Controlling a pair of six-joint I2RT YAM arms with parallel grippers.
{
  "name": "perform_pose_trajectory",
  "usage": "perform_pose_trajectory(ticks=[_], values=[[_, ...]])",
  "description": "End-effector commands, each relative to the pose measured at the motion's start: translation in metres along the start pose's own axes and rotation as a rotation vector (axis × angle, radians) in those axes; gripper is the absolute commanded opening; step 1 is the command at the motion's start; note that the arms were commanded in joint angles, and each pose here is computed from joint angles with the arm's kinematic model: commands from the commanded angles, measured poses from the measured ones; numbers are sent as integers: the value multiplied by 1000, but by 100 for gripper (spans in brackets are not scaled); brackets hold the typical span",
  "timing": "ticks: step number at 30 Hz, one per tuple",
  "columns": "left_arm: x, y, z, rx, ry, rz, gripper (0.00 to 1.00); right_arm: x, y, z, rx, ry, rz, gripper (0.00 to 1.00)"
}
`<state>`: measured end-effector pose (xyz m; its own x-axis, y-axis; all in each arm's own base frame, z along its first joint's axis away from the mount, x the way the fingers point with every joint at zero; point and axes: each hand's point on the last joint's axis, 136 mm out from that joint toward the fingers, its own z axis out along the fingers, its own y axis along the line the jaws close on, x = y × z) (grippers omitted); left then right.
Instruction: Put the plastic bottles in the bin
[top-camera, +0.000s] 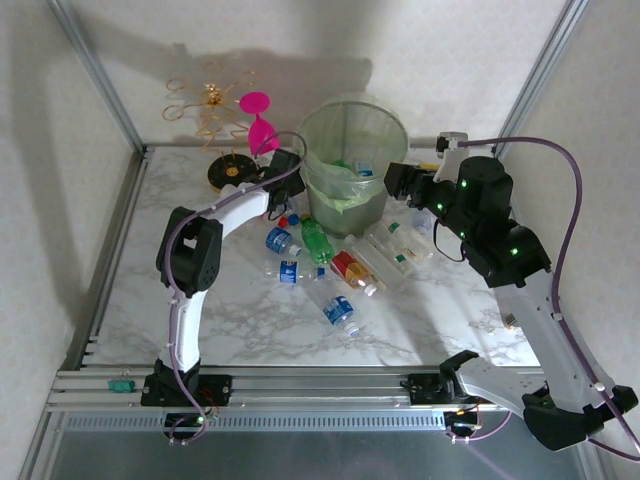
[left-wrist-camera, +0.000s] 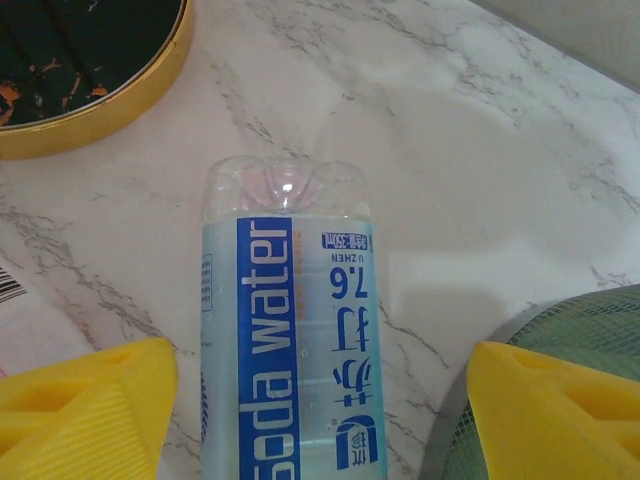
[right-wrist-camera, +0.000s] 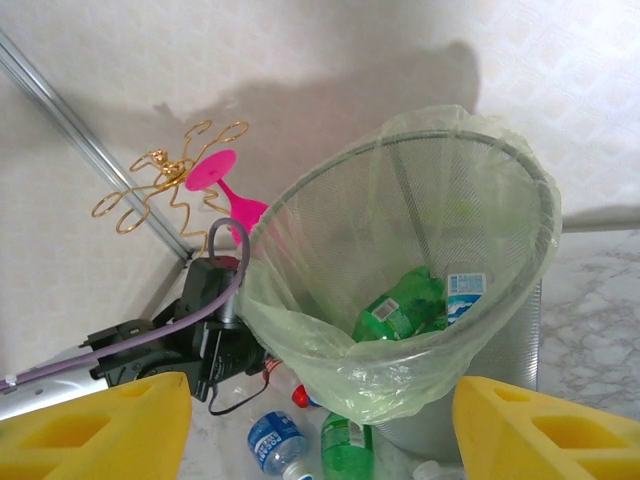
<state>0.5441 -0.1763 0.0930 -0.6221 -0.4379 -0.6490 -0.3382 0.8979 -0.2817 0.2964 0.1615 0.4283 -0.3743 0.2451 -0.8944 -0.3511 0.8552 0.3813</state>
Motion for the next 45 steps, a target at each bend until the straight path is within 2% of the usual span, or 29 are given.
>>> perform_pose_trajectory(ticks=[1,13,23,32,45], values=[[6,11,15,-50,6,30,76,-5,8,0,-37,-24,9,70],[26,27,40,-100,41,44,72,-1,6,5,-37,-13,17,70],[27,28,38,-85,48,33,60,-5,8,0,-40,-24,22,70],[17,27,23,-71,25,21,50,-11,11,-8,-51,-38,29,70],[-18,21,-30,-15,-56,-31,49,-18,14,-22,-64,-65,36,69]])
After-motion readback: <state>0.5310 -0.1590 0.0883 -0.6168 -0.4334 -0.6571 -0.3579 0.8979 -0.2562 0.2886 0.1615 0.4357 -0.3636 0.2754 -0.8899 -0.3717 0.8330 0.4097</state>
